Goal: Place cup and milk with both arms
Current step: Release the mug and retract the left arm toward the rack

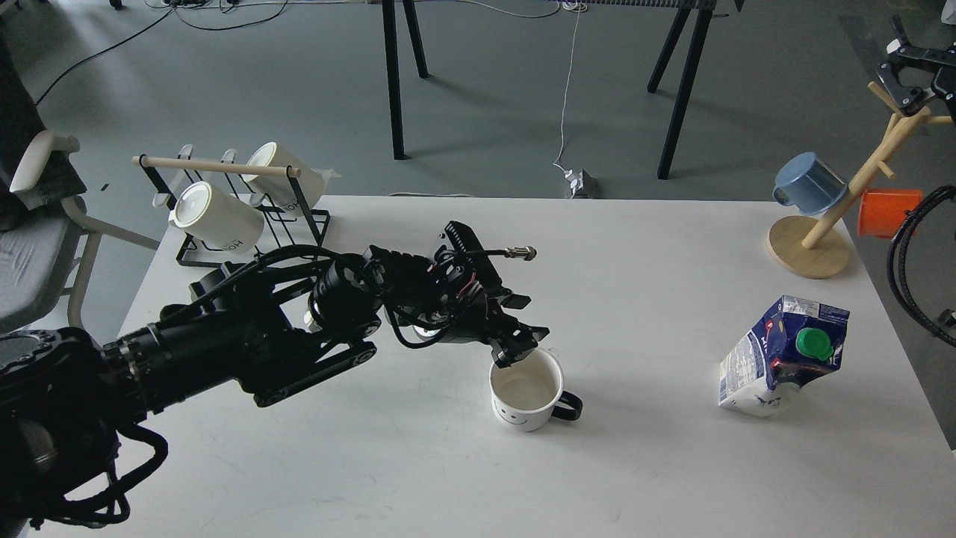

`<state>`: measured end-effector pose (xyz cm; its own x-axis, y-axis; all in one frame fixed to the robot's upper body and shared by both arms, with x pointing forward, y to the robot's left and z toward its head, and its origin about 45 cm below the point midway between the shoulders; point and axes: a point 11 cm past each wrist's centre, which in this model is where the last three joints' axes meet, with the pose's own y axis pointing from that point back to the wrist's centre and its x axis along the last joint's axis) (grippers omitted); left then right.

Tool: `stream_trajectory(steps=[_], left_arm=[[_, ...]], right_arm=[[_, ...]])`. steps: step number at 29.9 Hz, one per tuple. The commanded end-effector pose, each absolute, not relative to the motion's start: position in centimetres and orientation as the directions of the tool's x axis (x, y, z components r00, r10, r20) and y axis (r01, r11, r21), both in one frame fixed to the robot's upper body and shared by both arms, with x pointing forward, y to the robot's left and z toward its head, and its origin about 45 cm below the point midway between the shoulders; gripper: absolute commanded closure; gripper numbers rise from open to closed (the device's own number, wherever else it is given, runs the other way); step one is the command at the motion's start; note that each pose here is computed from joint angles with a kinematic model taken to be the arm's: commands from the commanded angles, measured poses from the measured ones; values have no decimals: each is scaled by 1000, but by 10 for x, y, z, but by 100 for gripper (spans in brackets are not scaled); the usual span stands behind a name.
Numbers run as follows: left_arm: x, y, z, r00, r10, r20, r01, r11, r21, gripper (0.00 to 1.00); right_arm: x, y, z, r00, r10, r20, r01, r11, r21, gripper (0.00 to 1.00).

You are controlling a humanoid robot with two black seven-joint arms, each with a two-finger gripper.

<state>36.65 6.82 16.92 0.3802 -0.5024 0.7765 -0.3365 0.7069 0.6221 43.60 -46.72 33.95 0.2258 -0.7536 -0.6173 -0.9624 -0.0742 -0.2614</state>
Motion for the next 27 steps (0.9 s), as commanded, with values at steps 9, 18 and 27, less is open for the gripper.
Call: stream_trajectory(steps=[9,18,27], left_arm=[[450,104,363,487,413,769,-589,806,-60,1],[488,227,414,463,845,268,-781,532,-329,1],[500,290,424,439,849,-293,-855,295,-428,0]], right_arm=[[422,-475,340,224,-772,-594,-965,-89,-248,1],[409,-474,343,245,-777,-580,-962,-121,-244,1],[380,-483,333,225,-757,-614,-972,-128,-199,1]])
